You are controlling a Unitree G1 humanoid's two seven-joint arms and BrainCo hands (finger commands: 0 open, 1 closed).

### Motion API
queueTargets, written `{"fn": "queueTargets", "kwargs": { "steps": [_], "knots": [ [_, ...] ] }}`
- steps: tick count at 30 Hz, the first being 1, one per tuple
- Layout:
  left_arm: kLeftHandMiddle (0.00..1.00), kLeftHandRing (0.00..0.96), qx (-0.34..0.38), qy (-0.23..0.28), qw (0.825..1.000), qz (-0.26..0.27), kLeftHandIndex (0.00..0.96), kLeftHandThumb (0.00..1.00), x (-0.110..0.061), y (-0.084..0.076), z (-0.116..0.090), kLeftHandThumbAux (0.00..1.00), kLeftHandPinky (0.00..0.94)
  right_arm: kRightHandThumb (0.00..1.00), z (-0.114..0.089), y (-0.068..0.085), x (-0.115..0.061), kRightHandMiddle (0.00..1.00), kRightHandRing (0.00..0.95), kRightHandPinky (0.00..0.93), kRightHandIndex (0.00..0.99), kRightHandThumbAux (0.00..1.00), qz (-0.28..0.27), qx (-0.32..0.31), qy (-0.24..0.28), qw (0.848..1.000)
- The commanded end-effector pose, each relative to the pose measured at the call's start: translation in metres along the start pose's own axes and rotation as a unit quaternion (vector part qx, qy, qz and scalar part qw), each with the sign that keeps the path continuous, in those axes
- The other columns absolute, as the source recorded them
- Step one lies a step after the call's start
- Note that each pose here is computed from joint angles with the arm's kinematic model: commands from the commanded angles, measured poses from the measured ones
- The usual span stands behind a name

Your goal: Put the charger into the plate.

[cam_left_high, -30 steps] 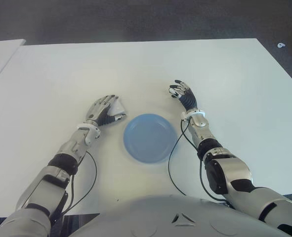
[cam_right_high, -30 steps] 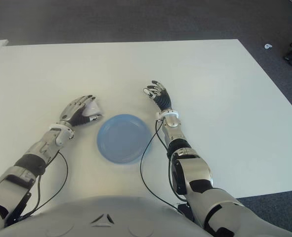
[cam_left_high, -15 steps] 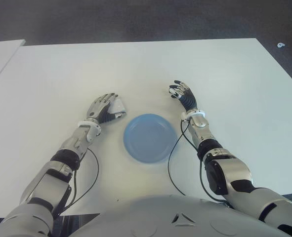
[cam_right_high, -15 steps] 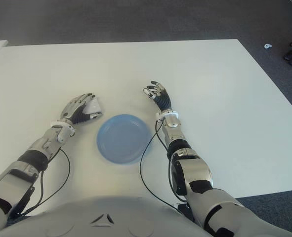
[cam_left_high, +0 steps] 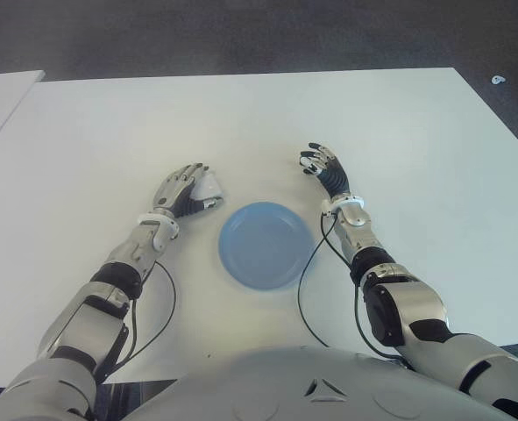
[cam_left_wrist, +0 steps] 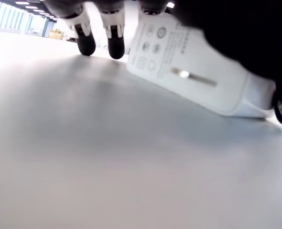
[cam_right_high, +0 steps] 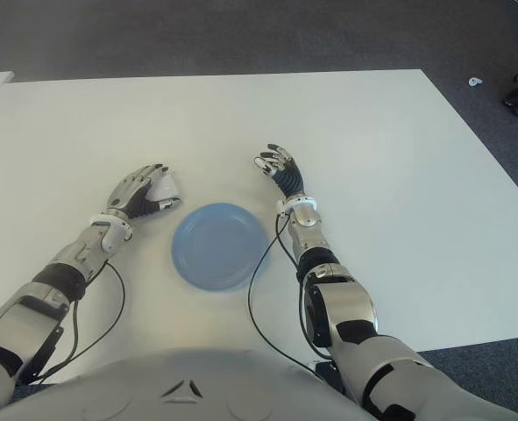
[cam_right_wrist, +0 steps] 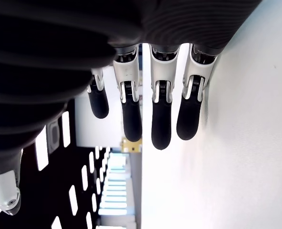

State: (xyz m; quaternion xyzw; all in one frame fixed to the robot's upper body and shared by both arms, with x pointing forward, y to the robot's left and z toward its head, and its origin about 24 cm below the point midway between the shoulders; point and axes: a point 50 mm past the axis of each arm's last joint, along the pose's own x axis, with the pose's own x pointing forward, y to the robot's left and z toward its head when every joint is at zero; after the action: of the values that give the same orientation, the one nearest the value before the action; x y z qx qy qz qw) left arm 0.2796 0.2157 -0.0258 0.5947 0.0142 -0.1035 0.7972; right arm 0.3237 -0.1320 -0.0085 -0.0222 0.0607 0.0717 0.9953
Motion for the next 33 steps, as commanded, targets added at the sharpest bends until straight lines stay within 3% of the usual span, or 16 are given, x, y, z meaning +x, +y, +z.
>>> {"fn": "queueTargets", "kwargs": {
  "steps": [1,5,8,13,14,18,33],
  "knots": [
    [0.086,0.128,0.007,0.019,0.999,-0.029,0.000,0.322,-0.018,-0.027,-0.006,0.367,0.250,0.081,-0.039,0.002,-0.020,0.294,0.314,0.329,0.169,0.566,-0.001,0.012,0.094,0.995],
    [0.240,0.270,0.025,0.020,0.999,0.009,0.112,0.422,-0.020,-0.028,-0.007,0.381,0.349,0.078,-0.039,0.002,-0.019,0.291,0.311,0.328,0.171,0.567,-0.001,0.013,0.095,0.995],
    [0.474,0.468,0.046,0.032,0.997,0.043,0.268,0.543,-0.019,-0.027,-0.008,0.406,0.471,0.075,-0.039,0.002,-0.019,0.286,0.306,0.325,0.171,0.565,0.000,0.013,0.095,0.995],
    [0.657,0.652,0.070,0.049,0.994,0.064,0.413,0.652,-0.017,-0.026,-0.008,0.460,0.642,0.068,-0.039,0.002,-0.019,0.281,0.302,0.322,0.171,0.561,0.001,0.013,0.095,0.995],
    [0.685,0.681,0.074,0.051,0.994,0.066,0.420,0.677,-0.017,-0.026,-0.008,0.542,0.674,0.067,-0.039,0.002,-0.019,0.280,0.301,0.321,0.171,0.560,0.001,0.013,0.096,0.995],
    [0.753,0.753,0.091,0.049,0.992,0.071,0.436,0.717,-0.019,-0.025,-0.010,0.660,0.754,0.064,-0.039,0.002,-0.019,0.276,0.297,0.316,0.172,0.557,0.002,0.014,0.097,0.995],
    [0.848,0.833,0.082,0.008,0.993,0.086,0.442,0.737,-0.019,-0.012,-0.003,0.697,0.858,0.044,-0.038,0.003,-0.018,0.276,0.293,0.310,0.166,0.561,0.002,0.015,0.100,0.995]
  ]
}}
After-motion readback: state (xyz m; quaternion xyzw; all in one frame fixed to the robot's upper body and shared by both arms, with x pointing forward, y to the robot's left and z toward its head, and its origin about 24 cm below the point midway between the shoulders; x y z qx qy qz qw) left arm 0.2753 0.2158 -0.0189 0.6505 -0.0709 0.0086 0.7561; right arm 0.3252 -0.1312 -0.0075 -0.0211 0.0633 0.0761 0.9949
